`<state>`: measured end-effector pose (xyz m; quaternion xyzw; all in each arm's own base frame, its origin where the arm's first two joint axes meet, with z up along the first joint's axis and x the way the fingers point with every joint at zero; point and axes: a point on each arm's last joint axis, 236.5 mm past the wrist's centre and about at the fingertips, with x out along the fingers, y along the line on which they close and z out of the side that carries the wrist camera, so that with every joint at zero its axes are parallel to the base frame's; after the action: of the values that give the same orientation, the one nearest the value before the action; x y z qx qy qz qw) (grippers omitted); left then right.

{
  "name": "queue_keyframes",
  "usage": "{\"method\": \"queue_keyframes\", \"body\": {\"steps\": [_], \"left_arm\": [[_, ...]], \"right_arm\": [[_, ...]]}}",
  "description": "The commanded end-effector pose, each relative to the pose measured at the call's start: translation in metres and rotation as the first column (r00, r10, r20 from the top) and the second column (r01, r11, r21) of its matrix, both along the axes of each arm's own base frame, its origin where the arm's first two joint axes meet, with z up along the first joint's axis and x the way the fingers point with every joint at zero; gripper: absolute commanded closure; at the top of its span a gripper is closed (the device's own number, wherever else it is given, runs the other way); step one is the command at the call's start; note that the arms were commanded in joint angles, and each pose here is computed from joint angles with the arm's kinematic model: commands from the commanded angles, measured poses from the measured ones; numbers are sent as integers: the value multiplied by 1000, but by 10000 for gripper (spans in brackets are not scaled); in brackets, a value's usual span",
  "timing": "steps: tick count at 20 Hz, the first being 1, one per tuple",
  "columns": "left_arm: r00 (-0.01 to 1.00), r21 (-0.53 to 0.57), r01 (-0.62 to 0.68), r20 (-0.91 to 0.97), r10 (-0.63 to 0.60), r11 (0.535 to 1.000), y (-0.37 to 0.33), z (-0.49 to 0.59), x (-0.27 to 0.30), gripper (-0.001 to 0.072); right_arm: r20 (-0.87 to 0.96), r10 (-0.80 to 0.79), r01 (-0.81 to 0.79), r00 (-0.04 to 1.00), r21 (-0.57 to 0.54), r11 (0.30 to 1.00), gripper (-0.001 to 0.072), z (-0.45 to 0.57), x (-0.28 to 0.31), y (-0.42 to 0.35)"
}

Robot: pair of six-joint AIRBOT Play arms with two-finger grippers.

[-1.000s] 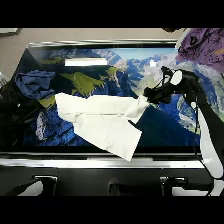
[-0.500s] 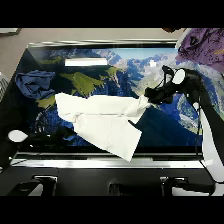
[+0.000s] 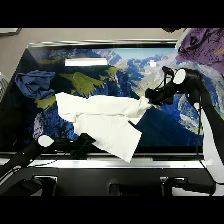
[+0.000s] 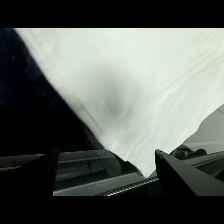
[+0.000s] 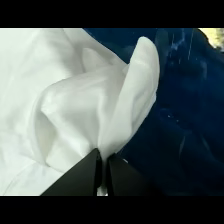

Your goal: Fold the clothes and pants, and hang the long-sleeved shirts on hangers.

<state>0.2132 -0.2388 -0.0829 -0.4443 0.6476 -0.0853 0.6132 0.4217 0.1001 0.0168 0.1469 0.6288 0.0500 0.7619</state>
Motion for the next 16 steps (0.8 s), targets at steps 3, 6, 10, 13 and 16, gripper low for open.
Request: {"method": "queue_keyframes", "body": {"steps": [3,6,10,13,16], "left_arm": [[999,23,28,-18,-27,999,-18,-15,5,36],[999,40,47,-6,-47,998,-24,-23,19,36],[991,31,129,34,-130,991,-41,-19,38,627],[966,17,187,179,-187,982,-48,17,67,693],[886,159,223,378,-268,962,-12,74,109,695]], "right_arm": [[-18,9,-9,1000,0,1000,682,-1,-5,1],[-30,20,-20,999,-2,1000,682,-1,-8,1],[-38,23,-23,999,-2,1000,682,0,-11,1],[45,51,-51,998,-14,999,682,17,-3,-1],[213,50,-33,976,-84,996,683,65,9,-18]]}}
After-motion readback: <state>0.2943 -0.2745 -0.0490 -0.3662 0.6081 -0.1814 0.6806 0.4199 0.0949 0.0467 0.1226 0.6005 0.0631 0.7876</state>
